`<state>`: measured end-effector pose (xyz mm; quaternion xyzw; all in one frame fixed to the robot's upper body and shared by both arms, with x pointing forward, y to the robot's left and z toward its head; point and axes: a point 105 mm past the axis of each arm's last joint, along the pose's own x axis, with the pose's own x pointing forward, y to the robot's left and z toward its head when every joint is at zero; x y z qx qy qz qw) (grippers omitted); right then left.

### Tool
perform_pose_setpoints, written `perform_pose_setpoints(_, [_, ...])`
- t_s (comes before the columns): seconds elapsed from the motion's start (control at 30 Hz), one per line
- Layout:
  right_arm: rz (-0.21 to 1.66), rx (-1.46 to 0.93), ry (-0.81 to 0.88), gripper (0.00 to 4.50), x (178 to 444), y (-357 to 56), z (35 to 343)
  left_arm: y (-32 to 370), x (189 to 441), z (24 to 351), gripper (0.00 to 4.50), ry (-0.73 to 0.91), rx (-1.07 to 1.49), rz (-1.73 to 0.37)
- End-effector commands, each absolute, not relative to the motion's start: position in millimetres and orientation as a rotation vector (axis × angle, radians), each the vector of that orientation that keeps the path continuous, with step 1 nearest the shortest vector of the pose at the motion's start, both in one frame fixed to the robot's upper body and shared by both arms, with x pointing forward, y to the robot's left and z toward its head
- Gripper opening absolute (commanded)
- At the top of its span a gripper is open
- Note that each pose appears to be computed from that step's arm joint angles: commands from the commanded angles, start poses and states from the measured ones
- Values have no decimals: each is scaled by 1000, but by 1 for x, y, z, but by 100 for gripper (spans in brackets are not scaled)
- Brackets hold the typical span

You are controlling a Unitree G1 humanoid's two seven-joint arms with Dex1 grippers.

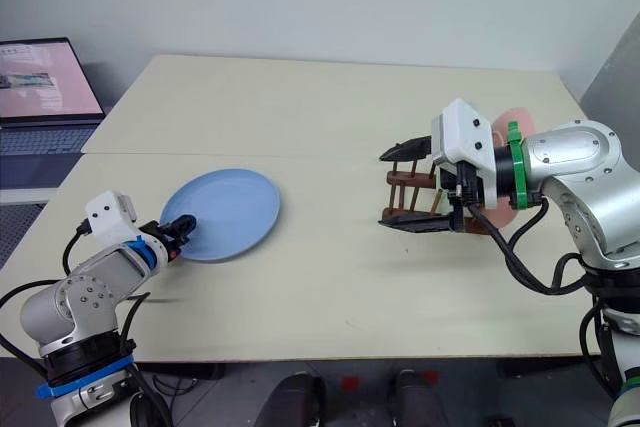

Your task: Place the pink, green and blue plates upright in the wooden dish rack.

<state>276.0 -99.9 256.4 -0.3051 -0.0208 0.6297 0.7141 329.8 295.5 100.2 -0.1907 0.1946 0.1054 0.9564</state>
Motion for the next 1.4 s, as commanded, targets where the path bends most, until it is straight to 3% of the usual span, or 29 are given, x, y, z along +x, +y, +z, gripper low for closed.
perform_pose_setpoints(0.03, [1393, -724, -91, 450, 271, -97, 265, 286, 337, 114, 142, 343, -436, 178])
perform_pose_setpoints(0.2, [1363, -796, -139, 450, 275, -92, 264, 263, 353, 157, 2, 210, -487, 99])
perform_pose_setpoints(0.33, [1323, -959, -200, 450, 283, -80, 254, 234, 372, 191, 0, 142, -466, 57])
perform_pose_setpoints(0.53, [1169, -1123, -305, 450, 318, -42, 246, 182, 394, 234, 0, 59, -474, -31])
perform_pose_setpoints(0.83, [991, -1322, -355, 450, 359, -17, 236, 146, 402, 254, 0, 30, -514, -122])
perform_pose_setpoints(1.27, [943, -1354, -396, 3, 368, -10, 235, 147, 401, 254, 0, 53, -522, -149])
perform_pose_setpoints(1.4, [935, -1352, -407, 3, 369, -11, 238, 147, 397, 257, 0, 42, -459, -205])
